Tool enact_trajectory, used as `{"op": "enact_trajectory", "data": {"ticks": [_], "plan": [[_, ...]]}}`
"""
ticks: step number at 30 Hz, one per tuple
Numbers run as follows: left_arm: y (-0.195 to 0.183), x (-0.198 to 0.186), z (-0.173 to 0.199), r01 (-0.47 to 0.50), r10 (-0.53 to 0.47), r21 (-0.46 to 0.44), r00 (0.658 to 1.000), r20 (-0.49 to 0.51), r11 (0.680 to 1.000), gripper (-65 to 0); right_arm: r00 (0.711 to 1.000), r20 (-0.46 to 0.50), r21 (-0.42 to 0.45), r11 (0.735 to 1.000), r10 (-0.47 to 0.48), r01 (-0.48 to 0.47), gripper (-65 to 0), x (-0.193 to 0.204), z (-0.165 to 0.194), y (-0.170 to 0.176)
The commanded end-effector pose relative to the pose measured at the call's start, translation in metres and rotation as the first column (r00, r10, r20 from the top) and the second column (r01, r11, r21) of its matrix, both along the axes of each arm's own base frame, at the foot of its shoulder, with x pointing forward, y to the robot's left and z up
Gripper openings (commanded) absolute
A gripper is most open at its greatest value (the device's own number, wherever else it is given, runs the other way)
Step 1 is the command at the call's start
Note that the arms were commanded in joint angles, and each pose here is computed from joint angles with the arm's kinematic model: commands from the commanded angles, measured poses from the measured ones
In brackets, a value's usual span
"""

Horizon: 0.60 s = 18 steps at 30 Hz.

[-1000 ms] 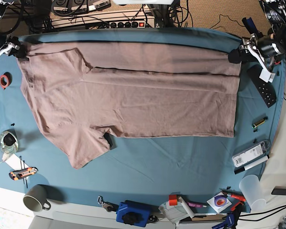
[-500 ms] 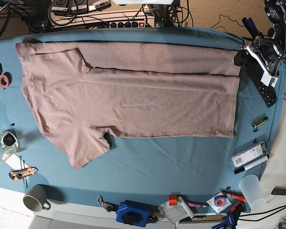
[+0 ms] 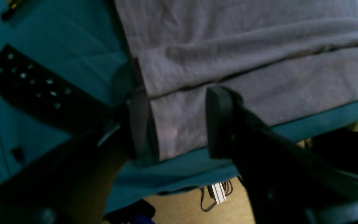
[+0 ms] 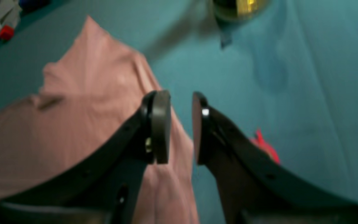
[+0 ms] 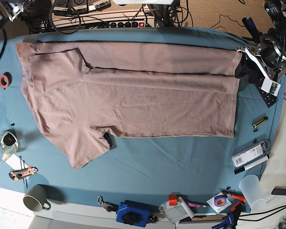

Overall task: Fold the T-shirt properly
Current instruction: 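Release with the right gripper and move it to the sleeve by the collar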

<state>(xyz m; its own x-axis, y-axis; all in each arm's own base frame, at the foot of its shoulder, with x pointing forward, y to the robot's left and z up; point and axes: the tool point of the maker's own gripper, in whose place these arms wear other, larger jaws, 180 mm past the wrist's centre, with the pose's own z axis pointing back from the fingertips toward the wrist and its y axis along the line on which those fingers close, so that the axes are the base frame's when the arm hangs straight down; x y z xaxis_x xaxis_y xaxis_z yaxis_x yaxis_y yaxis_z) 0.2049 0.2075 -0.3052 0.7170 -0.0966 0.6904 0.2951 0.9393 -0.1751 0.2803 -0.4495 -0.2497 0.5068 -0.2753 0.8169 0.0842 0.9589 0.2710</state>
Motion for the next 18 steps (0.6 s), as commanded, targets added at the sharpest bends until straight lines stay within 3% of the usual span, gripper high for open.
{"op": "enact_trajectory", "data": {"ticks": [1, 5, 10, 14, 18], "plan": [[0.001, 0.003, 0.008, 0.008, -0.008, 0.004, 0.999, 0.032, 1.0, -34.1, 0.995, 0.095, -0.042, 0.999, 0.009, -0.006, -51.9, 0.016, 0.031, -0.004], [0.002, -0.002, 0.004, 0.006, -0.006, 0.011, 1.0, 0.011, 1.0, -34.1, 0.985, 0.168, -0.049, 0.998, 0.048, -0.041, -51.9, 0.048, 0.05, 0.011], [0.0, -0.002, 0.004, 0.003, -0.003, 0.002, 1.0, 0.016, 1.0, -34.1, 0.971, 0.233, -0.157, 0.987, 0.044, -0.007, -51.9, 0.091, 0.058, 0.02], [-0.005, -0.003, 0.002, -0.008, 0.008, -0.02, 1.0, 0.014, 1.0, -34.1, 0.985, 0.16, -0.195, 0.981, 0.058, -0.026, -51.9, 0.124, 0.035, 0.036], [-0.012, -0.004, 0.0, -0.018, 0.019, -0.054, 1.0, 0.016, 0.998, -34.1, 0.989, 0.097, -0.169, 0.981, 0.109, -0.091, -51.9, 0.153, 0.016, 0.058]]}}
